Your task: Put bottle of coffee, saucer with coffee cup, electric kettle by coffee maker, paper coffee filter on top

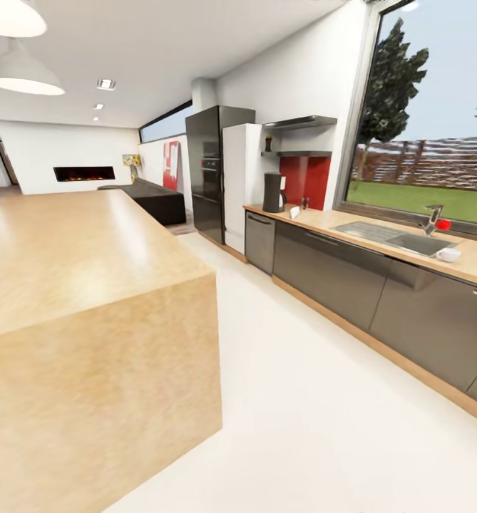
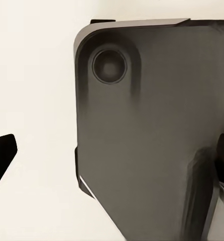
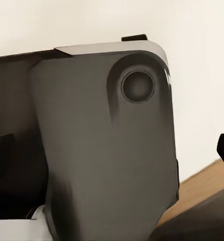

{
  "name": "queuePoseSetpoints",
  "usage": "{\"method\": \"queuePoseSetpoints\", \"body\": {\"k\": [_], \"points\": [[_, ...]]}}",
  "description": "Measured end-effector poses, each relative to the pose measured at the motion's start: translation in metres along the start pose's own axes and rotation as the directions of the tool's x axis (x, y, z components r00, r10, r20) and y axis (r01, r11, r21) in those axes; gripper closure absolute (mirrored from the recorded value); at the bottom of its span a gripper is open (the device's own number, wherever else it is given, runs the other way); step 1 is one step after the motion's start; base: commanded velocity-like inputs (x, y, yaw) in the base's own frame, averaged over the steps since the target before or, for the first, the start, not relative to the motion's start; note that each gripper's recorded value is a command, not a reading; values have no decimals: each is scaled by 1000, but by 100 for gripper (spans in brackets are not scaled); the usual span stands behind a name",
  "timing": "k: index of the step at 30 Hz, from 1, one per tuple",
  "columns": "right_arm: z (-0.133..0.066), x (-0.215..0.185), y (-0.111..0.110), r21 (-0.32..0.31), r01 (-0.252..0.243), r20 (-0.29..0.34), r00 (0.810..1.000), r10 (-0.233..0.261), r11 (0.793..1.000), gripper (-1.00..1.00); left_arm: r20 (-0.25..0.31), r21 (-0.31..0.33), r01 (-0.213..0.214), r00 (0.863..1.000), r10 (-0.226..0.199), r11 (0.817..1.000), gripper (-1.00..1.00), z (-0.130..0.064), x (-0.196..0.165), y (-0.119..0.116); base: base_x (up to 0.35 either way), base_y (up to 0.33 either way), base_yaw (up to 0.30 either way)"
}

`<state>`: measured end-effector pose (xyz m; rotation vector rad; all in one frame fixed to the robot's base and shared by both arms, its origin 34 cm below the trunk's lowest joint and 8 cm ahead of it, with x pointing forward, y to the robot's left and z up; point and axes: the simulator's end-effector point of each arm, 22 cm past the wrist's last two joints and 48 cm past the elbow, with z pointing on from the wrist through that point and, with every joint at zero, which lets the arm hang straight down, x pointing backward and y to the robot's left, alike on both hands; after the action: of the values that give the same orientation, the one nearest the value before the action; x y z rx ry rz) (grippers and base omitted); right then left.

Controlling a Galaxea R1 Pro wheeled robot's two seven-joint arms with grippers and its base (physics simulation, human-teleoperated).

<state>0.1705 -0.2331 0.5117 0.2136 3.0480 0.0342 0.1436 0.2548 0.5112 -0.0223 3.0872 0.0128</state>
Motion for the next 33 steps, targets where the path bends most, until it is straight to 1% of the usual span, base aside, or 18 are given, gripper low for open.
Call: {"method": "queuePoseSetpoints", "body": {"k": [33], "points": [[-43,3,1,0,1,-3,1000,-1,1000,-100,0,1,3,1000,-3,1000,-100,-43,3,-1,0,0,-262]]}}
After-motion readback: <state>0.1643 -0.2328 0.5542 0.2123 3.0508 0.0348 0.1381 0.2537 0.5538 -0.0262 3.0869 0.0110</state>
